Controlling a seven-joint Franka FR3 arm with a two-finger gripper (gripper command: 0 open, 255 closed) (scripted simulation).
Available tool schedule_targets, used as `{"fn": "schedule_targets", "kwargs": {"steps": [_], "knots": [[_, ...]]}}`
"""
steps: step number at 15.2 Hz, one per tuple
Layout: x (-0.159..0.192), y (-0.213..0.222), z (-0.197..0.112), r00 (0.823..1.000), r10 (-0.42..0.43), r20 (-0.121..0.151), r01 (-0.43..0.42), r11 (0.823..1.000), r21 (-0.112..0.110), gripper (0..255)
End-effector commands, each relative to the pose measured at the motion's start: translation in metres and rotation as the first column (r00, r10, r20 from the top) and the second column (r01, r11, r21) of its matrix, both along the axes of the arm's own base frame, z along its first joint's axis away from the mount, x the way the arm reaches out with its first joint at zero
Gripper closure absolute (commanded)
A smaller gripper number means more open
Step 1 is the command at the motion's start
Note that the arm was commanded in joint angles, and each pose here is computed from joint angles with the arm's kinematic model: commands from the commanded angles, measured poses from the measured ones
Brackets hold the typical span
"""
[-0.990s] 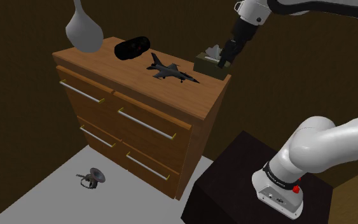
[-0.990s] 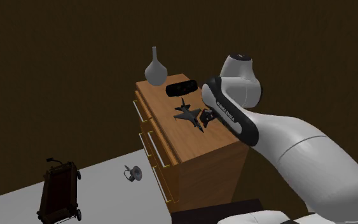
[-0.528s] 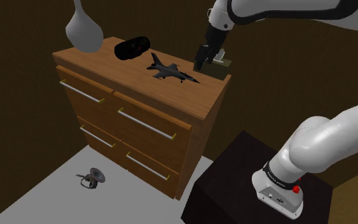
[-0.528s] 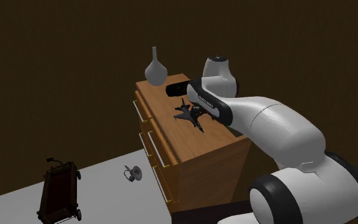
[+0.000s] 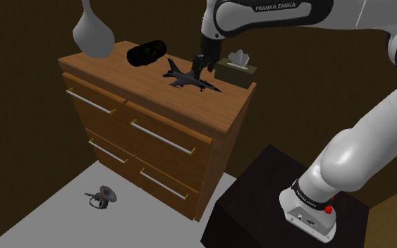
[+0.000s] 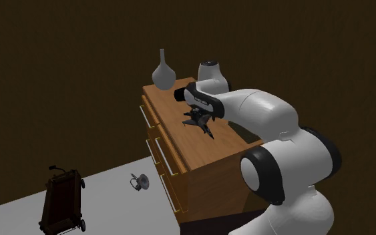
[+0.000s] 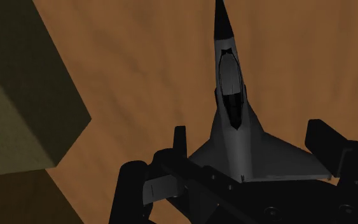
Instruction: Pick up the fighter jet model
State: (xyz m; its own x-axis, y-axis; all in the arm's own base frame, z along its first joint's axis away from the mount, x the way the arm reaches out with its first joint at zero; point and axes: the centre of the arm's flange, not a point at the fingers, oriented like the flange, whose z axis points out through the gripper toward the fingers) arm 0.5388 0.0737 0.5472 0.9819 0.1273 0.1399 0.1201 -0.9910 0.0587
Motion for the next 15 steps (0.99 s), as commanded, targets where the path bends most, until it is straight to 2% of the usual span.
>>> {"fn": "schedule_targets", "kwargs": {"steps": [1, 9, 10, 15], "knots": [[0.011, 0.003, -0.01, 1.0, 0.001, -0.001, -0.001, 1.0, -0.006, 0], [0.011, 0.003, -0.045, 1.0, 0.001, -0.001, -0.001, 1.0, -0.006, 0], [0.011, 0.003, -0.045, 1.0, 0.001, -0.001, -0.001, 1.0, -0.006, 255], [0.012, 0.003, -0.045, 1.0, 0.001, -0.001, -0.001, 1.0, -0.006, 255]]}}
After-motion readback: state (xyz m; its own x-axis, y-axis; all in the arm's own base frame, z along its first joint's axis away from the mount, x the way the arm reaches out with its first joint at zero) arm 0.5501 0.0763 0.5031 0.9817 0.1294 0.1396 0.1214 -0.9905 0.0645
